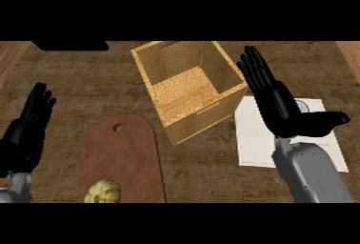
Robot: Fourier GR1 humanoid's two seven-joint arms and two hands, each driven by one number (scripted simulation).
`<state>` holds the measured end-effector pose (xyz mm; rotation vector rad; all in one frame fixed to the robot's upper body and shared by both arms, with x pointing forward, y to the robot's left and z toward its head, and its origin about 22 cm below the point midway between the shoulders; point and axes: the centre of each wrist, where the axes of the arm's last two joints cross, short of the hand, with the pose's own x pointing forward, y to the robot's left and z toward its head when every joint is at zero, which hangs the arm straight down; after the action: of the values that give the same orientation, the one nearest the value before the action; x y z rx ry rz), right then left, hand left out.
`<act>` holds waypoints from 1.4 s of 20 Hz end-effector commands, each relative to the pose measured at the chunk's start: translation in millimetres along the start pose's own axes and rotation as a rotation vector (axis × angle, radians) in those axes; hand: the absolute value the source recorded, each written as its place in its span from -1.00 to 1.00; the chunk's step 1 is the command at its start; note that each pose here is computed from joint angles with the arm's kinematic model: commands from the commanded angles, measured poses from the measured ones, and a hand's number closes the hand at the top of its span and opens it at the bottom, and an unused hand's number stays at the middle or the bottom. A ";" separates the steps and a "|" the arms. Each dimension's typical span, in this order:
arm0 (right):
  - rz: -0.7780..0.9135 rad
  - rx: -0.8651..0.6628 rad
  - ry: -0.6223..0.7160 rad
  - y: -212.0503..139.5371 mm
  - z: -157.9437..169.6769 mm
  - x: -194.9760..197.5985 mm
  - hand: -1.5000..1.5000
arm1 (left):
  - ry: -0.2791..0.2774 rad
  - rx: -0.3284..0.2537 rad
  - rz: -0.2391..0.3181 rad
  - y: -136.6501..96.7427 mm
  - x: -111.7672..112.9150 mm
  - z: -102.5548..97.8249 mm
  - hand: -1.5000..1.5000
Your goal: Pick the can from the placemat and place it in the basket
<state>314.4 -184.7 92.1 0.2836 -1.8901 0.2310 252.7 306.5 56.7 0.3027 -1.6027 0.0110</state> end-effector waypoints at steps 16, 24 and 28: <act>0.290 -0.518 0.104 24.0 -98.9 6.9 -1.00 | -0.182 -0.237 -0.219 -24.0 12.0 -21.0 0.00; 0.937 -0.405 0.584 -75.3 -116.9 54.2 -1.00 | -0.150 -0.229 -0.227 -17.9 15.0 -23.6 0.00; 1.088 -0.112 0.774 -62.6 -134.6 88.1 -1.00 | -0.139 -0.217 -0.232 -8.9 7.4 -26.4 0.00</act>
<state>423.9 -208.0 187.9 -0.7783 -1.3220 0.5864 280.4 295.0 67.9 0.3176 -1.6973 -0.3742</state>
